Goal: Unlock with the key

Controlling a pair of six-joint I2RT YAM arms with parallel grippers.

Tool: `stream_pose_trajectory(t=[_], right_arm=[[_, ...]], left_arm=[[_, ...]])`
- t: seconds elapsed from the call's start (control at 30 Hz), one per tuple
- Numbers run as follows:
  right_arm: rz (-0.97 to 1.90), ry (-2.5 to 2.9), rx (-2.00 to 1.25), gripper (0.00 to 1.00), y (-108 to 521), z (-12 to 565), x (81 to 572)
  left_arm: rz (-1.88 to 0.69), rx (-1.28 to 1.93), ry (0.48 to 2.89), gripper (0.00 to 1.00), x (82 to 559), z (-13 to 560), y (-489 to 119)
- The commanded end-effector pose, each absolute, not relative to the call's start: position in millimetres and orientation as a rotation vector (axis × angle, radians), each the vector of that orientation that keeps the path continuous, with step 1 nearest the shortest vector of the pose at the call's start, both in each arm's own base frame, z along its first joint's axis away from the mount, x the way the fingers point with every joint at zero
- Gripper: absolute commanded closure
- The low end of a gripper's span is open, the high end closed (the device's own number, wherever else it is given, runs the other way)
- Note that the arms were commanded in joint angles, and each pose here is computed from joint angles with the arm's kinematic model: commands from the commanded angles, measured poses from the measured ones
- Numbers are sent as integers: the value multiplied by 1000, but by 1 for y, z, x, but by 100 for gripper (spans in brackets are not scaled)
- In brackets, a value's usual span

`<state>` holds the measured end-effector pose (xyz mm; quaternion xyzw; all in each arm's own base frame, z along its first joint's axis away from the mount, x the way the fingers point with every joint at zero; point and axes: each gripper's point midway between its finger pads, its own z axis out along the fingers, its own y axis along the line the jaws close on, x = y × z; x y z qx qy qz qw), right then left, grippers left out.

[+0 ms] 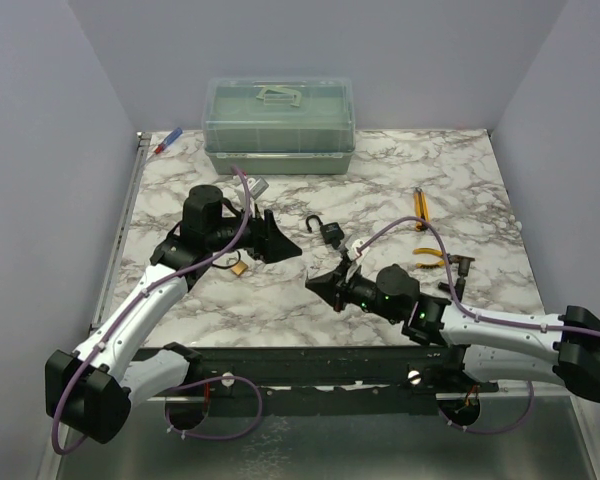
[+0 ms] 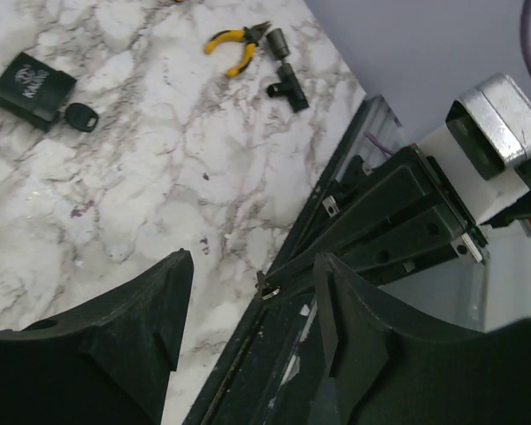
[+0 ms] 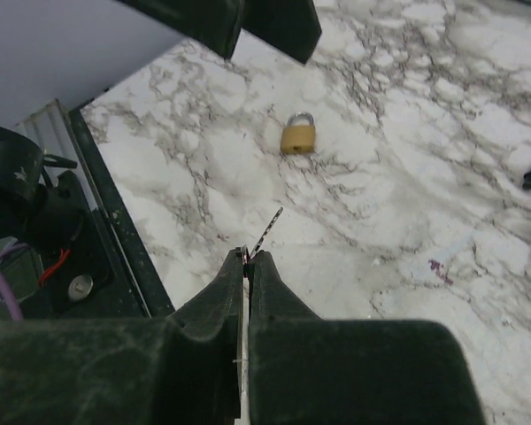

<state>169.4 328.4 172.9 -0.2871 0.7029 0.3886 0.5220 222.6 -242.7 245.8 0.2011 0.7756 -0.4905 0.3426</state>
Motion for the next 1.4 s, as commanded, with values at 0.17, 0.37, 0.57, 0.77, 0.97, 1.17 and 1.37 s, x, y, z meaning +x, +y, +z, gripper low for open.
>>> stream_pose_trajectory(t=[0.17, 0.37, 0.57, 0.77, 0.97, 1.17, 1.37], right_arm=[[990, 1428, -724, 100, 345, 256, 169], [991, 1407, -721, 100, 348, 265, 171], [987, 1413, -726, 100, 351, 264, 173], [983, 1415, -721, 100, 354, 266, 175], [986, 1410, -724, 100, 357, 268, 176], [984, 1413, -728, 100, 357, 266, 176], [966, 1453, -671, 100, 353, 264, 183]], left_arm=[[-1476, 686, 1876, 47, 192, 269, -252], [-1499, 699, 1867, 52, 189, 270, -253], [-1502, 698, 1862, 56, 189, 271, -253], [-1504, 695, 1861, 63, 190, 270, -254], [-1508, 694, 1864, 68, 189, 269, -254], [-1499, 682, 1865, 98, 191, 269, -254], [-1439, 615, 1872, 100, 200, 272, -251]])
